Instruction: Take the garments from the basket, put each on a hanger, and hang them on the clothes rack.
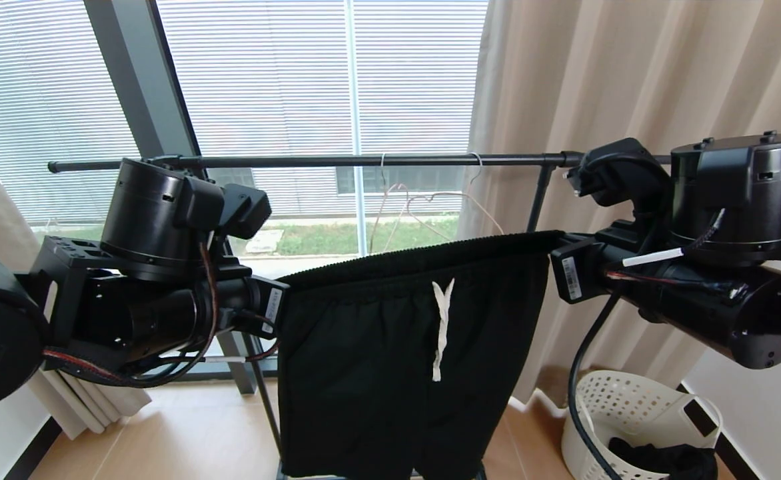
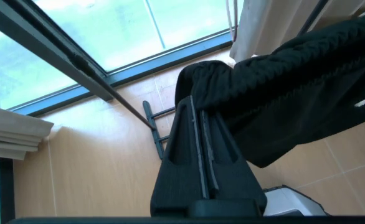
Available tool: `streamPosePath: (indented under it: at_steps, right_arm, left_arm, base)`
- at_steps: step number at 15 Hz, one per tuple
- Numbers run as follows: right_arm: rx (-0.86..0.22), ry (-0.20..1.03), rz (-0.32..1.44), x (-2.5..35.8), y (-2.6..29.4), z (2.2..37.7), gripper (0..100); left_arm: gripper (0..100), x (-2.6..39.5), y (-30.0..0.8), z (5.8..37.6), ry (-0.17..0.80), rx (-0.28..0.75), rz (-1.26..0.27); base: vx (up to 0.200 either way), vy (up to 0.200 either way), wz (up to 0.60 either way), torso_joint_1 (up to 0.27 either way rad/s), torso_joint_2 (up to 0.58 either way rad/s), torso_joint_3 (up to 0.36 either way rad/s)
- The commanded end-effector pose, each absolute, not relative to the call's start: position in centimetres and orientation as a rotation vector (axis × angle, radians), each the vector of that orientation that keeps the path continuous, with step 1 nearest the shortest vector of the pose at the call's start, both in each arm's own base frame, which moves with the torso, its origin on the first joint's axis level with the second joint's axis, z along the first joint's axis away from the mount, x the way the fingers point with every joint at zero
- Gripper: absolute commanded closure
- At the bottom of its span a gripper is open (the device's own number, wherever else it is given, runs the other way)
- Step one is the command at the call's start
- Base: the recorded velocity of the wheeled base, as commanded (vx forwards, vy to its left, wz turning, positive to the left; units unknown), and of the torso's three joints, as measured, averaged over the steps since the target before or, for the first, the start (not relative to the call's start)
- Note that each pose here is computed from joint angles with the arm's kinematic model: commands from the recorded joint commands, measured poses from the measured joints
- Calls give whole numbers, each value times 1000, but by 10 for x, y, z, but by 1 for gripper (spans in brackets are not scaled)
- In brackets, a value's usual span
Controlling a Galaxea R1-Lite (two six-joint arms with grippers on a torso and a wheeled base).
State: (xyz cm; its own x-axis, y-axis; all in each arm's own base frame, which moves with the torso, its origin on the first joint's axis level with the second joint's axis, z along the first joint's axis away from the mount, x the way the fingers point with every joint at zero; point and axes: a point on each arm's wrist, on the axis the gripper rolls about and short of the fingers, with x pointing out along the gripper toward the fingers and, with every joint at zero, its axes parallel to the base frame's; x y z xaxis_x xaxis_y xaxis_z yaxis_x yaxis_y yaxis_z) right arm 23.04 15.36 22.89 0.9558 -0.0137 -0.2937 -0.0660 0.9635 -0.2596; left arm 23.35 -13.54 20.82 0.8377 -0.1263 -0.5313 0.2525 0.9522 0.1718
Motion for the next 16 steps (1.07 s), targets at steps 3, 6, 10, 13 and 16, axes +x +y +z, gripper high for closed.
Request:
streamPosePath:
  at_steps: [3, 6, 10, 13, 16]
  right_arm:
    - [-269, 299, -50, 242, 135, 232, 100]
    - [-277, 306, -71, 246, 128, 231, 100]
    - [-323, 325, -4, 234, 126, 228, 100]
    - [-352, 401, 128, 212, 118, 234, 100]
    - [-402, 463, 281, 184, 128, 233, 100]
  left_arm:
    - [100, 231, -110, 209, 547, 235, -131]
    - [100, 236, -103, 212, 538, 216, -107]
    - [100, 246, -110, 230, 486, 173, -200]
    - [100, 263, -119, 239, 460, 154, -238]
    - [100, 286, -131, 249, 423, 129, -287]
  base:
    - [0, 0, 0, 0, 0, 0]
    - [0, 0, 0, 0, 0, 0]
    - [0, 0, 0, 0, 0, 0]
    - [0, 0, 0, 0, 0, 0]
    - [0, 0, 0, 0, 0, 0]
